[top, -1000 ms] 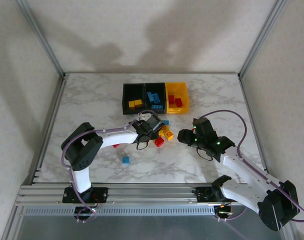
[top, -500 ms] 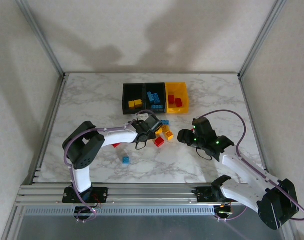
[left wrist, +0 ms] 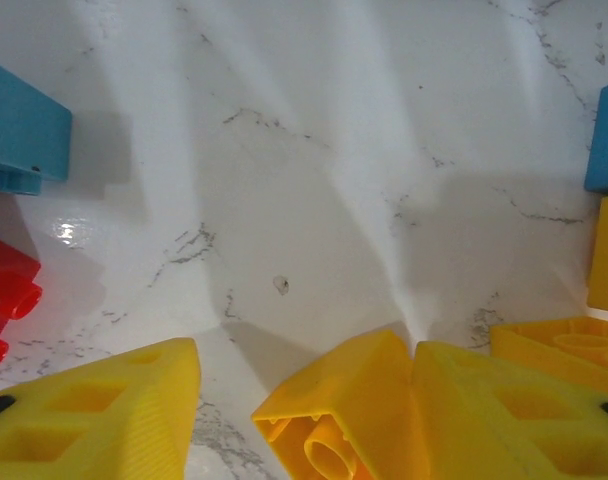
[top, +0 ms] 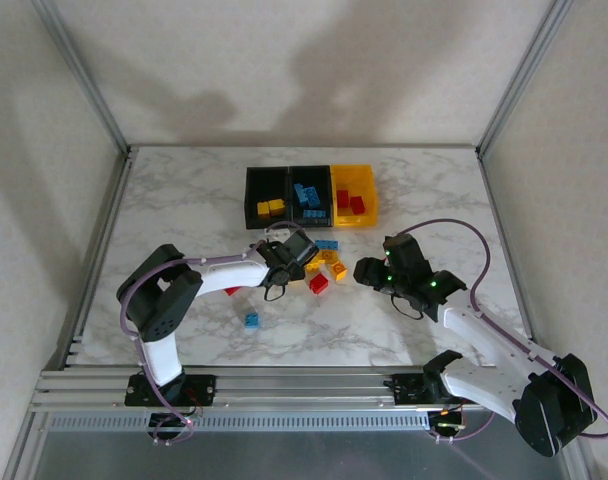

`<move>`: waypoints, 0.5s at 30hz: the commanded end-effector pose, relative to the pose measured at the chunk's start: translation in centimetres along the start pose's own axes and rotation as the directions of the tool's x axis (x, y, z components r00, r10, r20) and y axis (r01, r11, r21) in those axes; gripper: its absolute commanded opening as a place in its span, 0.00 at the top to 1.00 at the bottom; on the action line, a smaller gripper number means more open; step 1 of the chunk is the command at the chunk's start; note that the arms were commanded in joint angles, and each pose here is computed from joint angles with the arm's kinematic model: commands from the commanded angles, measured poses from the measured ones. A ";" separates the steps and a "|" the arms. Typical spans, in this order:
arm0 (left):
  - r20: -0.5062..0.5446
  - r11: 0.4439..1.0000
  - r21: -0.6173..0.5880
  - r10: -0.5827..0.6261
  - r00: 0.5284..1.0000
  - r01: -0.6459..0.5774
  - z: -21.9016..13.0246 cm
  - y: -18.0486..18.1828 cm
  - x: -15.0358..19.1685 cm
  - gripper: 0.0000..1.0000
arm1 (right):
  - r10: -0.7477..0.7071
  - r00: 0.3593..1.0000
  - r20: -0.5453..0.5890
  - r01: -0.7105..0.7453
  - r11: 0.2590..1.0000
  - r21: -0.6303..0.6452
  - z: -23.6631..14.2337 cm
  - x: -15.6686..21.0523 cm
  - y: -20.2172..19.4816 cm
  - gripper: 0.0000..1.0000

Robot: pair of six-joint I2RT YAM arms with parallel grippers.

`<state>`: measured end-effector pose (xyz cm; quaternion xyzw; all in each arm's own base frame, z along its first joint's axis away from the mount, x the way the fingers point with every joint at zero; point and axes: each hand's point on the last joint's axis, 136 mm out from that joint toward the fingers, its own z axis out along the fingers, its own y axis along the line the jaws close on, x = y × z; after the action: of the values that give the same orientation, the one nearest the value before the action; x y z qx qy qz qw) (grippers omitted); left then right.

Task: Sort the legos into containers by color

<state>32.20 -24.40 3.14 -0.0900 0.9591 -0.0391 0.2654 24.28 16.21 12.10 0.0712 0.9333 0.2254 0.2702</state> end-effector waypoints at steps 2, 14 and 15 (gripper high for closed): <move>-0.042 1.000 0.009 0.005 0.999 -0.005 0.6 -0.1 0.9 0.39 | 0.013 1.000 -0.005 -0.013 1.000 0.006 0.2 0.3 -0.4 0.42; -0.087 1.000 0.014 -0.005 0.996 0.006 2.1 -0.6 2.5 0.44 | 0.006 1.000 0.012 -0.006 1.000 0.024 0.0 0.0 -0.8 0.42; -0.087 1.000 0.009 -0.001 0.996 0.002 2.1 -0.5 2.5 0.47 | 0.007 1.000 0.011 -0.007 1.000 0.026 0.1 0.1 -0.9 0.42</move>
<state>31.85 -25.11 1.80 -0.0889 0.9640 -0.0497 0.2455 24.33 16.11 12.10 0.0723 0.9334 0.2236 0.2714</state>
